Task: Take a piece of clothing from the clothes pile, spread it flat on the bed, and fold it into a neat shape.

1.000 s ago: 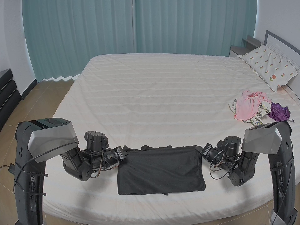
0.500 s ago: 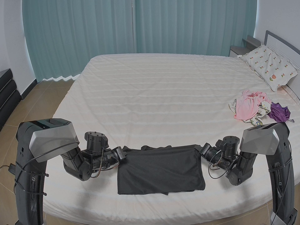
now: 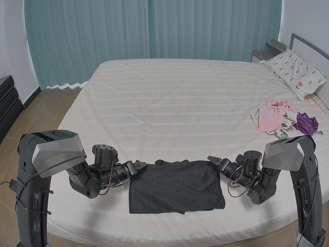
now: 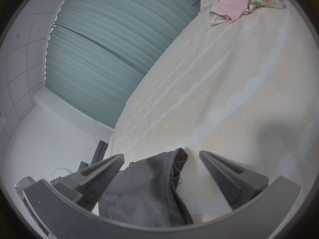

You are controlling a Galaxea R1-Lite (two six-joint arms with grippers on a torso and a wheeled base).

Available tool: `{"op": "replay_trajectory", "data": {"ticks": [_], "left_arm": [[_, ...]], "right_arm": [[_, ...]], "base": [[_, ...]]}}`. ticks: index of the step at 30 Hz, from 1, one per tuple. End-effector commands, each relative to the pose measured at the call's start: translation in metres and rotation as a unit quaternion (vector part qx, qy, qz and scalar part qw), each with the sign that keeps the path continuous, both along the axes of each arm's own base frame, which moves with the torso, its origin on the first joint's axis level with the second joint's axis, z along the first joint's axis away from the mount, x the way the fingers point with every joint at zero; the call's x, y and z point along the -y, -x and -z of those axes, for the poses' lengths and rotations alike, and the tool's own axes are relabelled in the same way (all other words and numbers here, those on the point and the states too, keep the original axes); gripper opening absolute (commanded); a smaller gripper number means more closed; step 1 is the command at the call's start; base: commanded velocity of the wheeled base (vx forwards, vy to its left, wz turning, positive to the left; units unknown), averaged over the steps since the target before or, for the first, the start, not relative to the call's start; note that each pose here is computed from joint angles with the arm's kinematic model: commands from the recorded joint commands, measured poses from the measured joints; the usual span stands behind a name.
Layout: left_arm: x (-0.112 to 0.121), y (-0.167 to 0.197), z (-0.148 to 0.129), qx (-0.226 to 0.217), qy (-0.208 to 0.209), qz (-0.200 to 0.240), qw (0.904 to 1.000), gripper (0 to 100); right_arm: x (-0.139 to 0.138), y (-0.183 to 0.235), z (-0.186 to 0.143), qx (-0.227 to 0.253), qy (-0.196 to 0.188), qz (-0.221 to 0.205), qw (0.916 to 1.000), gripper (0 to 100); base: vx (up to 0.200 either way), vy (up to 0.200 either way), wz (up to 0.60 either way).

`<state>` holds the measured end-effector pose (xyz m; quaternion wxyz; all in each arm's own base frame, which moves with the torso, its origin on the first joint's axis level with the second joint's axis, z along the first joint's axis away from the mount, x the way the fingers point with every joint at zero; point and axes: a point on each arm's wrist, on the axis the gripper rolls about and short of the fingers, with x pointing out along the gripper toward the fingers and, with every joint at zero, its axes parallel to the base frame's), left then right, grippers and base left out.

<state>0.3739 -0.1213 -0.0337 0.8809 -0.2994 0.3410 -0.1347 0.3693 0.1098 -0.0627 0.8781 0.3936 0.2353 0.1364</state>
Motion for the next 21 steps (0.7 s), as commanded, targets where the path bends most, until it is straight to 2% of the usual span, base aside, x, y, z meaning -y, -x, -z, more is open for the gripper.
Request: {"op": "replay_trajectory", "data": {"ticks": [1,3,8,14,15,21], "left_arm": [[0.000,0.000,0.000,0.000,0.001,0.000,1.0000,100],[0.000,-0.001,0.000,0.000,0.001,-0.001,1.0000,100],[0.004,-0.010,-0.009,0.014,0.041,-0.019,0.9989,100],[0.007,-0.012,-0.005,0.015,0.039,-0.020,0.9989,100],[0.007,-0.012,-0.005,0.015,0.039,-0.020,0.9989,0],[0.012,-0.021,0.004,0.026,0.018,-0.054,0.9980,0]], "right_arm": [[0.001,0.000,0.001,-0.001,-0.001,0.001,1.0000,100],[0.002,-0.001,0.000,-0.001,-0.003,0.002,1.0000,100],[0.002,-0.002,0.000,-0.002,-0.005,0.004,1.0000,100],[0.002,-0.002,0.000,-0.002,-0.005,0.004,1.0000,100],[0.002,-0.002,0.000,-0.002,-0.005,0.004,1.0000,100],[0.003,-0.001,0.000,-0.002,-0.005,0.004,1.0000,100]], "base": [[0.000,0.000,0.00],[0.000,0.000,0.00],[0.000,0.000,0.00],[0.000,0.000,0.00],[0.000,0.000,0.00],[0.000,0.000,0.00]]}}
